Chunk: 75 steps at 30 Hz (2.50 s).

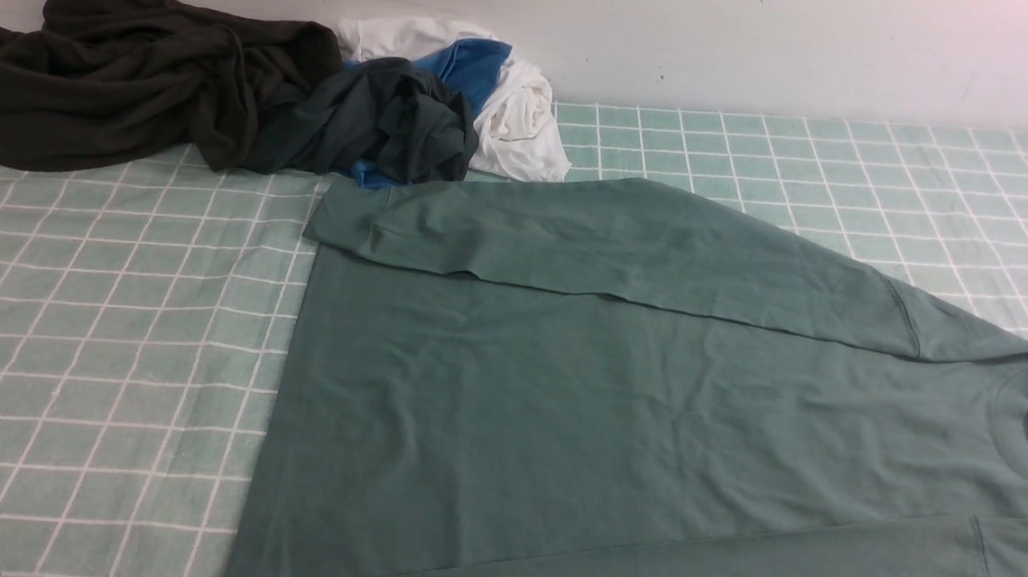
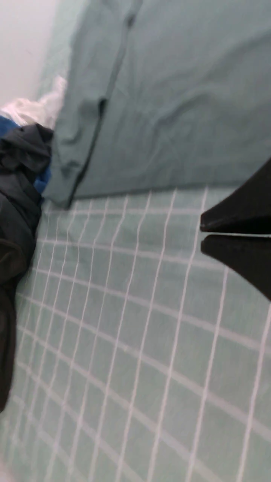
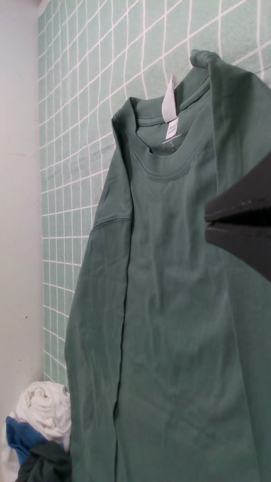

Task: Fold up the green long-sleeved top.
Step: Use the left arm to clamp the cuff closest to it

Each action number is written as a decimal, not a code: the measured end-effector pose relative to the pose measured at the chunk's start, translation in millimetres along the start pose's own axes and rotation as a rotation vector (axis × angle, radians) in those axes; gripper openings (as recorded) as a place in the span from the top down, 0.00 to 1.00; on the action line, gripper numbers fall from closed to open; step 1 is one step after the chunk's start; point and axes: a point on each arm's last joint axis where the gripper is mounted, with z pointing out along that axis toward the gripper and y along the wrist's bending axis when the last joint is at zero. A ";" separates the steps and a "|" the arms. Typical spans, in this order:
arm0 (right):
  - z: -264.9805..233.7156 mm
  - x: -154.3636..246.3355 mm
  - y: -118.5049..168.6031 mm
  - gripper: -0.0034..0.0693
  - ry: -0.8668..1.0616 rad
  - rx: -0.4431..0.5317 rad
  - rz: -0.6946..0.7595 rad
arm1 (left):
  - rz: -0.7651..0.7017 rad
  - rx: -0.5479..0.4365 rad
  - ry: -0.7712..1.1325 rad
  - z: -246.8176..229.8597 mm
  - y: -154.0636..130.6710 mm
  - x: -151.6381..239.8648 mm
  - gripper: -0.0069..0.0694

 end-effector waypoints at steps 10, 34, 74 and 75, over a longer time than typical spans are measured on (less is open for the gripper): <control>-0.9 -0.4 13.6 0.97 0.031 -0.149 0.547 | -0.520 0.149 -0.013 -0.9 -12.5 -4.4 0.91; 7.5 -101.2 27.4 0.97 -0.014 -0.223 0.227 | 0.491 0.127 0.347 5.1 -79.7 -144.4 0.91; 71.6 -115.0 86.3 0.97 0.975 -0.578 -0.446 | 1.044 0.295 1.420 186.0 -114.7 31.2 0.66; 71.7 -115.1 86.4 0.97 0.973 -0.578 -0.445 | 1.043 0.294 1.428 185.9 -115.4 30.3 0.76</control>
